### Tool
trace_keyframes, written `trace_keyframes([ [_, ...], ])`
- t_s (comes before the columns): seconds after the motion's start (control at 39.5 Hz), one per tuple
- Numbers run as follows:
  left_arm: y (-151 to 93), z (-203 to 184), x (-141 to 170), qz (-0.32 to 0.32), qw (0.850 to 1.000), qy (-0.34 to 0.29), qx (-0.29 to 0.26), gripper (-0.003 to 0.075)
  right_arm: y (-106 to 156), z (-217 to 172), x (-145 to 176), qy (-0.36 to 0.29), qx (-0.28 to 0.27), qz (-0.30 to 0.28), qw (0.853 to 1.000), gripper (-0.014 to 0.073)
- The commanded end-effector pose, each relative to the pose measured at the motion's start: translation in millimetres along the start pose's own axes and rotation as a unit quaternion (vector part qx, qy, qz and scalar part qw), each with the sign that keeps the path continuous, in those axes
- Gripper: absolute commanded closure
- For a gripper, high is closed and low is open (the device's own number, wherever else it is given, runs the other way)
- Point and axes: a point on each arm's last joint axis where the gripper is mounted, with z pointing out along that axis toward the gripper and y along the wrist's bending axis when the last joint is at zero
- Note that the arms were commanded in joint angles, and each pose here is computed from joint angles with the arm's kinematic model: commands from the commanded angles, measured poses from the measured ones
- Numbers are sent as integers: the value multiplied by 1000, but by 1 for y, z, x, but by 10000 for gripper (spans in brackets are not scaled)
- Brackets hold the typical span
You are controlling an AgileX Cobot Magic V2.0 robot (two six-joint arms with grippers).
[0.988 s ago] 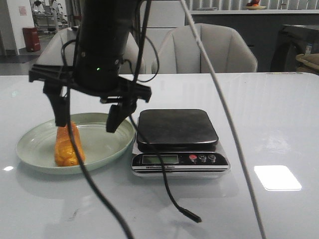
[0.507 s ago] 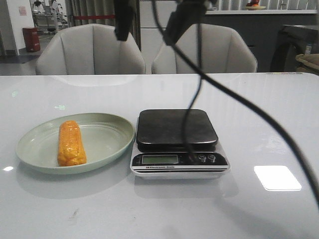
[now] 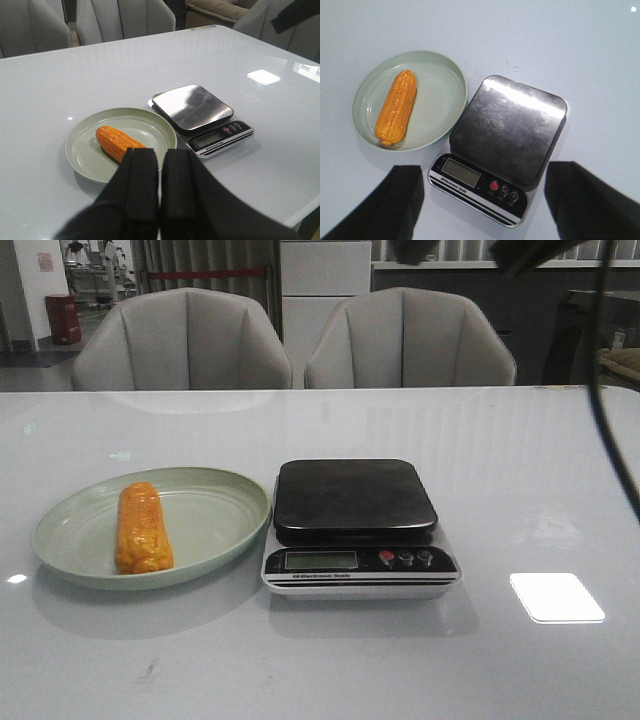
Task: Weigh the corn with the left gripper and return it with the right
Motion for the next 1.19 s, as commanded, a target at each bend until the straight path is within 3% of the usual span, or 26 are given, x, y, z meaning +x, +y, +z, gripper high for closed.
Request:
trace_keyframes([
  [0.0,-1,-2,-14,0,999,-46,6,607,0,-31,3,-83,-10,-16,996,-3],
  [0.23,-1,-2,-14,0,999,-46,6,607,-9,-81,54,-164,-20,-30,986,-3],
  [0.41,-1,-2,-14,0,999,-46,6,607,-15,-112,97,-193,-25,-31,980,-3],
  [0.56,-1,-2,-14,0,999,-46,6,607,-21,-141,133,-264,-37,-33,963,-3],
  [0.73,-1,-2,-14,0,999,-46,6,607,-27,-143,167,-308,-43,-33,950,-3],
  [0.89,-1,-2,-14,0,999,-46,6,607,-29,-129,175,-323,-43,-32,945,3],
  [1.17,-1,-2,-14,0,999,-46,6,607,-29,-131,172,-350,-45,-33,935,117],
])
